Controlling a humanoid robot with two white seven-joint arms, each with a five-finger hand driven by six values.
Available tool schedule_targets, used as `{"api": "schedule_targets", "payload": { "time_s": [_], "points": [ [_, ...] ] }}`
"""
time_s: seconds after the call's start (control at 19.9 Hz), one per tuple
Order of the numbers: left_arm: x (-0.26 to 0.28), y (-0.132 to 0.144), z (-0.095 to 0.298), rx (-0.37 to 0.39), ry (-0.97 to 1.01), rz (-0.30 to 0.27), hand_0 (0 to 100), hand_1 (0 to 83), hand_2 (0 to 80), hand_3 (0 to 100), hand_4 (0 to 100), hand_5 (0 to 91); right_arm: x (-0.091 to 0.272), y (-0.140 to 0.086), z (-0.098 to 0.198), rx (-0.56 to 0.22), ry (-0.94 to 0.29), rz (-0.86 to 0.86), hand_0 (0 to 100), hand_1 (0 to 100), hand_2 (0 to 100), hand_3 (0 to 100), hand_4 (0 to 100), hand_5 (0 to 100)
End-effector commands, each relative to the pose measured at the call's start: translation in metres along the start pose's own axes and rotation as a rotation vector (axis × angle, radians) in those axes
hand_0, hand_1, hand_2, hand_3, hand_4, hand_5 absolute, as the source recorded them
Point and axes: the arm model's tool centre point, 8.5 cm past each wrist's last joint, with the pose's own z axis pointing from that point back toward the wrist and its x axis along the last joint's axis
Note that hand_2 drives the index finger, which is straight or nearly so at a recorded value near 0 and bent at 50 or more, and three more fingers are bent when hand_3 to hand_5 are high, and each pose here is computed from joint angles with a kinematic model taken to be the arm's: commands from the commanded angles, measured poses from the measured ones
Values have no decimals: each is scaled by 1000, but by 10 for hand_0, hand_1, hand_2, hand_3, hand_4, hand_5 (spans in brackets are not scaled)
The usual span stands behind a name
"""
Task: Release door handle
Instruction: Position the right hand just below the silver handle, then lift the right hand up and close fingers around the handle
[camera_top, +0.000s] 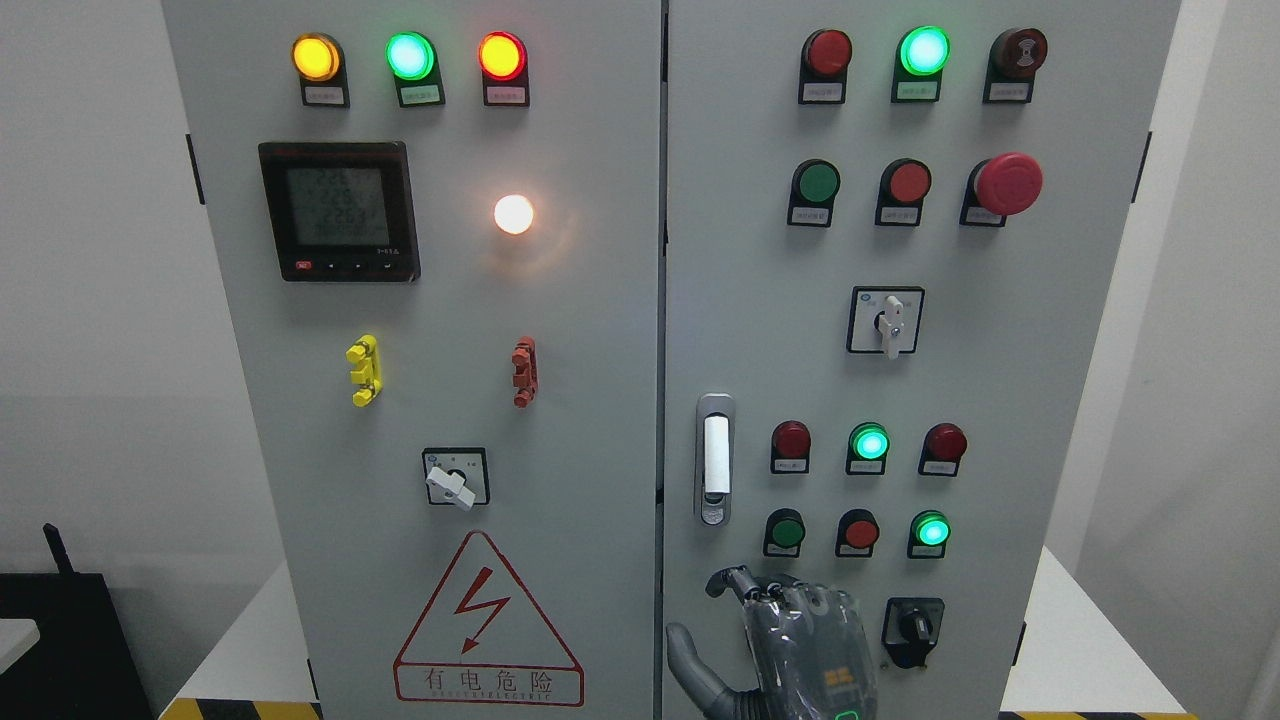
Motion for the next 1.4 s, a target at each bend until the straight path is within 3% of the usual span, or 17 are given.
{"api": "schedule_targets", "payload": {
  "time_s": [0.0, 0.1, 0.3, 0.7, 1.1, 1.35],
  "points": [
    [4, 0, 0, -2, -11, -28, 120, 389, 0, 0, 0, 0, 0, -8, -5, -21, -1, -4, 204, 169, 1000, 1000, 1000, 998],
    [3, 0, 0, -2, -10, -27, 120, 389, 0, 0, 0, 0, -4, -16, -13, -52, 3, 7, 183, 198, 1000, 1000, 1000, 999],
    [3, 0, 0, -2, -10, -27, 120, 389, 0, 0, 0, 0, -1, -26, -23, -85, -12, 14, 135, 365, 1000, 1000, 1000, 998],
    [3, 0, 0, -2, -10, -27, 120, 389, 0, 0, 0, 0, 2, -37, -34, -123, -30, 19, 129, 560, 1000, 1000, 1000, 992],
    [3, 0, 0, -2, -10, -27, 120, 389, 0, 0, 0, 0, 7, -47, -51, -155, -59, 29, 143, 552, 998, 1000, 1000, 989],
    [3, 0, 0, -2, -10, -27, 120, 389, 0, 0, 0, 0, 5, -47, -59, -144, -30, 37, 162, 538, 989, 1000, 951, 984]
  ]
}}
